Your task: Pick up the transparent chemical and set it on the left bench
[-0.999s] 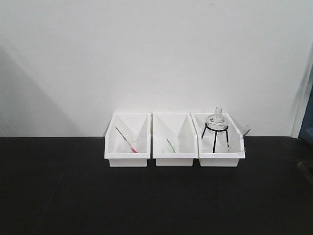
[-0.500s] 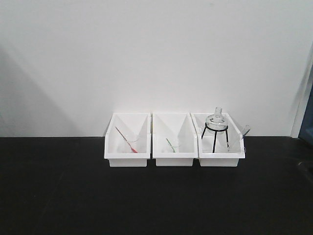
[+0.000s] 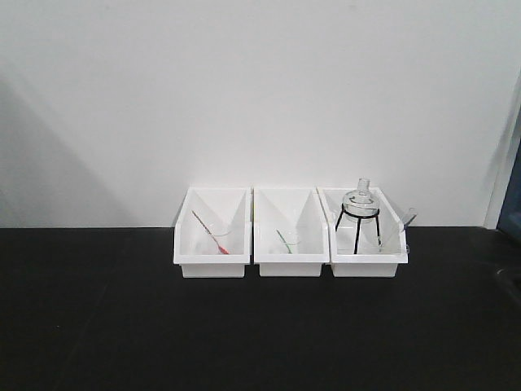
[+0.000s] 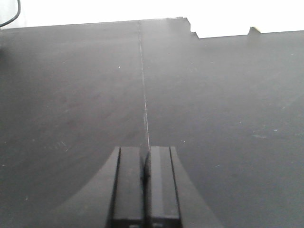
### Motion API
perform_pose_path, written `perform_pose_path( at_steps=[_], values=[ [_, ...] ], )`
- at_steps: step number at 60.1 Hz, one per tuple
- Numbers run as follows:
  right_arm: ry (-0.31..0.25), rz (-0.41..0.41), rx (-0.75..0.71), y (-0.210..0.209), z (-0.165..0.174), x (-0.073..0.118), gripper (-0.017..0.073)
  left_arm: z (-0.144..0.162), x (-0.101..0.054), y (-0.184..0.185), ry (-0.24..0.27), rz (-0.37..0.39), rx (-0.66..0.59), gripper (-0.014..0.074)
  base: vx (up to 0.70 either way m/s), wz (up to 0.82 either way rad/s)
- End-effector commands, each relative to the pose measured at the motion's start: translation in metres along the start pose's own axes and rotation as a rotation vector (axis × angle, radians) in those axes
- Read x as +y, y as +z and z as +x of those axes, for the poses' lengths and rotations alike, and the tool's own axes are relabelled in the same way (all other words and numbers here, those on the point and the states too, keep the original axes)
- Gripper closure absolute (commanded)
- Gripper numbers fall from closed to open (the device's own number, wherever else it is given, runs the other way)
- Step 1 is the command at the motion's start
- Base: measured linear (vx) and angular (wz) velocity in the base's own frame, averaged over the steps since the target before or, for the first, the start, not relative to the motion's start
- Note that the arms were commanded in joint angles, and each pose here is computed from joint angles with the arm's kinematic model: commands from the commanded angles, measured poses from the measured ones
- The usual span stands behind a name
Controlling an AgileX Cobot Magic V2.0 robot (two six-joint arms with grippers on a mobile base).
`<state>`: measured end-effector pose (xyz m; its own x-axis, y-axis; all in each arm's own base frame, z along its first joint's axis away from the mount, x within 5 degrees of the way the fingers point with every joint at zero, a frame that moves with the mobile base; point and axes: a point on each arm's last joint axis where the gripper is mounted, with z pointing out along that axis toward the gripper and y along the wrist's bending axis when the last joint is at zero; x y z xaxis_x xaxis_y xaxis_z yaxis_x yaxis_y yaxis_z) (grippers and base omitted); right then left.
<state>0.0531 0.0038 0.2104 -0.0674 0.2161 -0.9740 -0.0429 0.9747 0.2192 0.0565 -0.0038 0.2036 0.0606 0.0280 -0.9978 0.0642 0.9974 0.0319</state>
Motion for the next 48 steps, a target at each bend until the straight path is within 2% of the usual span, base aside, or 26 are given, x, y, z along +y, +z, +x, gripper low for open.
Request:
perform_pose_path(
  at_steps=[1,14,22,48],
  values=[
    [0.028,-0.011,-0.166,0.001,-0.004,-0.001,0.0566,-0.003,0.000,-0.001,-0.009,-0.002,-0.081,0.0597,0.00,0.00],
    [0.135,-0.043,-0.142,0.003,0.006,-0.002,0.0566,-0.003,0.000,-0.001,-0.009,-0.002,-0.081,0.0597,0.00,0.00],
    [0.130,-0.090,-0.120,0.004,0.008,0.001,0.0566,-0.003,0.000,-0.001,-0.009,-0.002,-0.081,0.0597,0.00,0.00],
    [0.130,-0.088,-0.121,0.004,0.008,0.000,0.0566,-0.003,0.000,-0.001,-0.009,-0.002,-0.081,0.0597,0.00,0.00]
  ],
)
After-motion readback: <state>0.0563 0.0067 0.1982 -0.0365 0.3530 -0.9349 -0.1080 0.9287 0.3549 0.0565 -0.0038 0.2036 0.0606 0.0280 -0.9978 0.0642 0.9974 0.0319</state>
